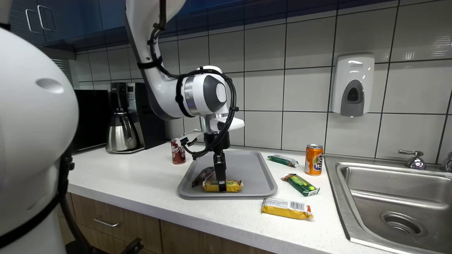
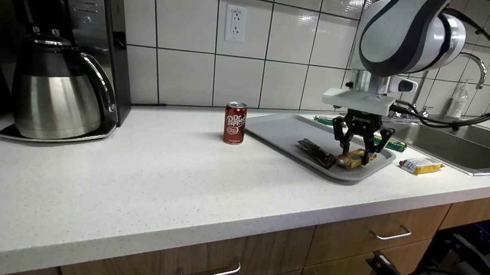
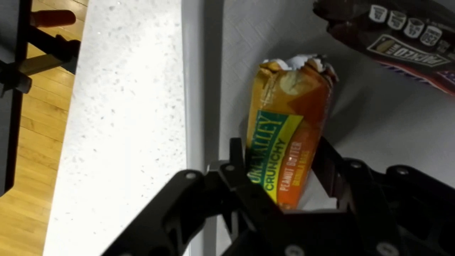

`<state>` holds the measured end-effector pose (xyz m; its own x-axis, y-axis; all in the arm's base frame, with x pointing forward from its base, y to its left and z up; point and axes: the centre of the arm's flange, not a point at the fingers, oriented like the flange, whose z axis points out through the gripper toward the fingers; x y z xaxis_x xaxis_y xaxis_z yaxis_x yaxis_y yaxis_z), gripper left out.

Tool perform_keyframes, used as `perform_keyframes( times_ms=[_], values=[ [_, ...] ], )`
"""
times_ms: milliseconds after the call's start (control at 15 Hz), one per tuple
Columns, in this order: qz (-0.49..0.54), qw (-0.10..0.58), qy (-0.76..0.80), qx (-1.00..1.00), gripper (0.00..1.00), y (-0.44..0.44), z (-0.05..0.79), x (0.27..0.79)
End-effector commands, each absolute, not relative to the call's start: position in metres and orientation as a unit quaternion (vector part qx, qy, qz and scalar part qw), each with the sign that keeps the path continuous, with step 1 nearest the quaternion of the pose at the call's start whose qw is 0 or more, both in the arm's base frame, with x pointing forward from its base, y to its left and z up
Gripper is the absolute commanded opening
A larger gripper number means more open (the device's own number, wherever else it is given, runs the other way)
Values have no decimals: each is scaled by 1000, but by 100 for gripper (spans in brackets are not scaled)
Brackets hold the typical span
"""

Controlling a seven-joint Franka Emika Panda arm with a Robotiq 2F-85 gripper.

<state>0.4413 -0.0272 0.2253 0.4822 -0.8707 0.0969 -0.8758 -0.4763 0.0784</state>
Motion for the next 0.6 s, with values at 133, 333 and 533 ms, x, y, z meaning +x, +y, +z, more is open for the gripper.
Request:
perform_keyframes(
  times_ms=[133,333,533],
  values=[
    [27,58,-498,865,98,-24,238,447],
    [33,51,-498,865,100,-26,248,445],
    [39,47,-502,863,100,-33,257,443]
  ],
)
